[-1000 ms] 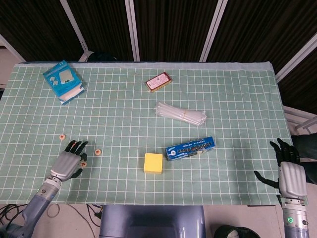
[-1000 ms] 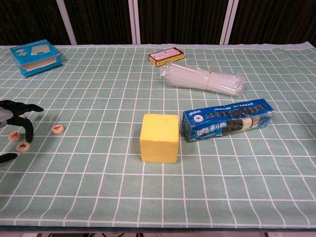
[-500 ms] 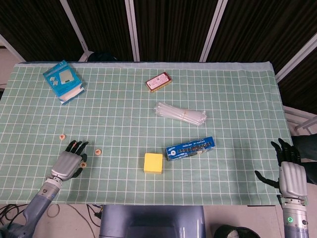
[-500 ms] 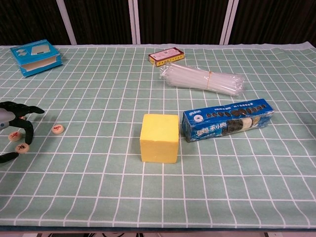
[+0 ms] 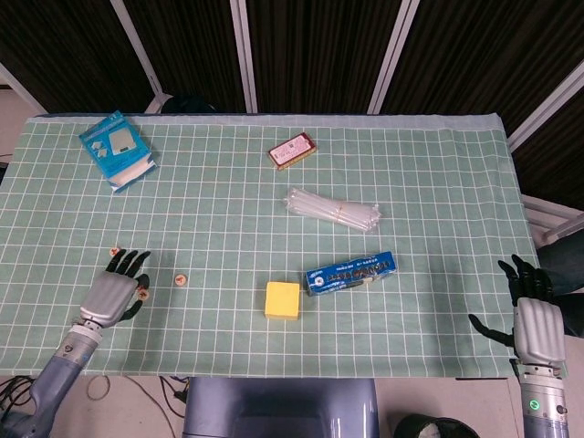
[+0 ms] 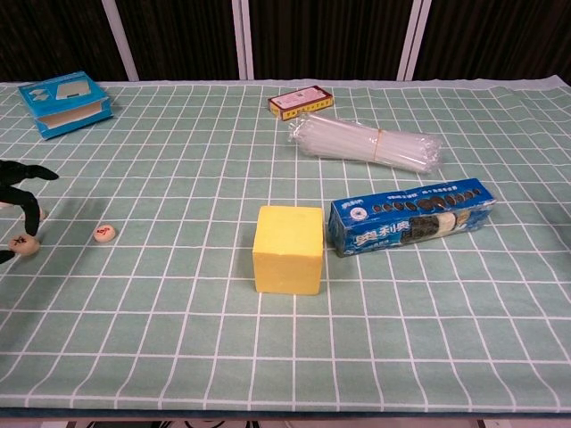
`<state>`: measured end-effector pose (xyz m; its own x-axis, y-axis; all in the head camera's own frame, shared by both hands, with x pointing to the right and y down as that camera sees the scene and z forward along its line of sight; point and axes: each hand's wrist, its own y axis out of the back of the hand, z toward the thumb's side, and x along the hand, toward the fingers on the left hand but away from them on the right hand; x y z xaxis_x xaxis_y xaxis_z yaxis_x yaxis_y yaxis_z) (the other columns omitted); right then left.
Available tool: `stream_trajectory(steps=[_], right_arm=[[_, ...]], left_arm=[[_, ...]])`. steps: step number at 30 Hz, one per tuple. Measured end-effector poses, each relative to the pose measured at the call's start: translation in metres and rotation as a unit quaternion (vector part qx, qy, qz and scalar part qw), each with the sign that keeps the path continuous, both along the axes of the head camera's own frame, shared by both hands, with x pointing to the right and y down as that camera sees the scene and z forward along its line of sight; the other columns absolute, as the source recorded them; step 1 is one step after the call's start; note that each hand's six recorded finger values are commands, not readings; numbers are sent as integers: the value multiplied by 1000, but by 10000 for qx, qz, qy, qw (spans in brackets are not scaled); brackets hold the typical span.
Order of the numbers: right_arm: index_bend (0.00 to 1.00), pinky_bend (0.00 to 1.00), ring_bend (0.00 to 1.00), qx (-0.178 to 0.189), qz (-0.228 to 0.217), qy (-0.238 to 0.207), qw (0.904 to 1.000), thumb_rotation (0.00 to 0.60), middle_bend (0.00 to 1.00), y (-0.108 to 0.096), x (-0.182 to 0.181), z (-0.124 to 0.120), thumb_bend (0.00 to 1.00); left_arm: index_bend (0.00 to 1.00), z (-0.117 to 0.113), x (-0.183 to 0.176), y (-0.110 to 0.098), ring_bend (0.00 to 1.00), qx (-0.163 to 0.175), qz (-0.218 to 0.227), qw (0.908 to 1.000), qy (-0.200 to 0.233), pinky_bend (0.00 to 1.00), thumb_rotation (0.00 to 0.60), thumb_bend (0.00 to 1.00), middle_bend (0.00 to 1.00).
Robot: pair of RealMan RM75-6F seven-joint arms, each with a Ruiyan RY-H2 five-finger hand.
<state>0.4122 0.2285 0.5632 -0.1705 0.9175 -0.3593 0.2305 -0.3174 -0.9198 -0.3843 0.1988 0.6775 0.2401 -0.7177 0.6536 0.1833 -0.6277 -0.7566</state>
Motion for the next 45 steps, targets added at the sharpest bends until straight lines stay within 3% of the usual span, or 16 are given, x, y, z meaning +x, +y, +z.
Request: stream_trajectory(steps=[10, 45], right_arm=[[118, 0, 2, -24, -14, 14, 10000, 600, 51, 1, -2, 1, 267], [118, 0, 2, -52, 17, 28, 10000, 600, 51, 0, 0, 2, 266]], left_arm=[[496, 4, -21, -11, 0, -9, -238, 9997, -99, 0, 600, 357, 46], [490, 21, -4, -10, 0, 22, 41, 9996, -292, 0, 600, 356, 49]])
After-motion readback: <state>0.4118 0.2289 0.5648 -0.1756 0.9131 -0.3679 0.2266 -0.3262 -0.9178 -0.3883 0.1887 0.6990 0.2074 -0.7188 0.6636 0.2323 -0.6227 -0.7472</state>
